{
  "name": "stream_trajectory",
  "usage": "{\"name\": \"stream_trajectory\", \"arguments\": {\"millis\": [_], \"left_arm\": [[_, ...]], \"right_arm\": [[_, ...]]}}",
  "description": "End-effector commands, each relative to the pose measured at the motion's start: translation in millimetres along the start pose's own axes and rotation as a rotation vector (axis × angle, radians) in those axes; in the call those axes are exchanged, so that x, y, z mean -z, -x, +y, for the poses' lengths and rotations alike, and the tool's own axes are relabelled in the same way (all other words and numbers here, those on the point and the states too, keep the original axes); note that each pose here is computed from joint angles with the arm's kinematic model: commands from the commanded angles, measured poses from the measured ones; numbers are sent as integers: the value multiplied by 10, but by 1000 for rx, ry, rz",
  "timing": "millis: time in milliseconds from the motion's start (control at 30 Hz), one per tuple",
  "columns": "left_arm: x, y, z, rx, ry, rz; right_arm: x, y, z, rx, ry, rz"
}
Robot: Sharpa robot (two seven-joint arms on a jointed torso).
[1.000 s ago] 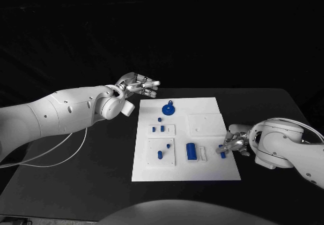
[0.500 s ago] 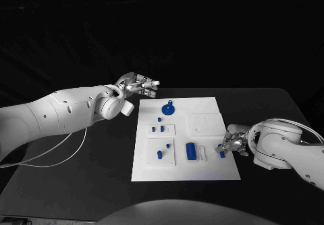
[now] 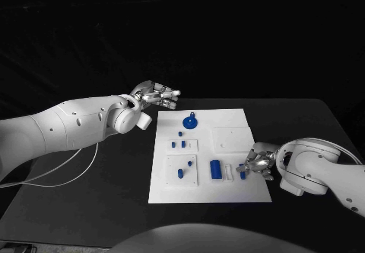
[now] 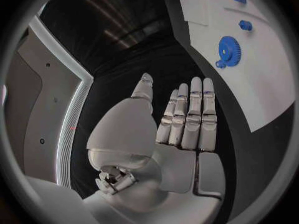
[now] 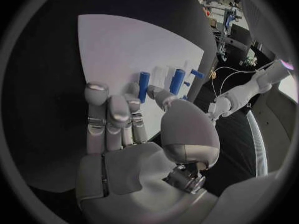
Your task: Assemble the parts on the task board
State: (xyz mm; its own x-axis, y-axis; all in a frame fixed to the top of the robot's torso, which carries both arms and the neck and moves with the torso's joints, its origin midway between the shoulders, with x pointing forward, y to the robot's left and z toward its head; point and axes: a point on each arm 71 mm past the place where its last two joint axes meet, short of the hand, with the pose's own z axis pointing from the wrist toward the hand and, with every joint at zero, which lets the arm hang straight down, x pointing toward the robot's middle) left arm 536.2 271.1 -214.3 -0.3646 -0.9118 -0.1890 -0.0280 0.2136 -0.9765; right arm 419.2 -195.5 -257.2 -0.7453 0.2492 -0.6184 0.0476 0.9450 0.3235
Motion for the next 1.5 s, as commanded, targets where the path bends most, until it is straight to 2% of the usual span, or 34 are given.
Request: {"name": "stream_trajectory", "arguments": {"millis": [33, 400, 800, 1067, 1500], "left_arm": [[-2, -18, -4, 4, -3, 14], [-4, -24, -3, 5, -1, 17], [-4, -28, -2, 6, 1, 21], [-8, -36, -3, 7, 2, 24], [-9, -40, -2, 7, 3, 26]], "right_arm": [[-7, -102, 25, -86, 32, 68], [43, -40, 121, -135, 75, 65], [42, -34, 171, -140, 90, 70], [10, -49, 200, -109, 83, 83], [-35, -100, 251, -35, 70, 65]]}}
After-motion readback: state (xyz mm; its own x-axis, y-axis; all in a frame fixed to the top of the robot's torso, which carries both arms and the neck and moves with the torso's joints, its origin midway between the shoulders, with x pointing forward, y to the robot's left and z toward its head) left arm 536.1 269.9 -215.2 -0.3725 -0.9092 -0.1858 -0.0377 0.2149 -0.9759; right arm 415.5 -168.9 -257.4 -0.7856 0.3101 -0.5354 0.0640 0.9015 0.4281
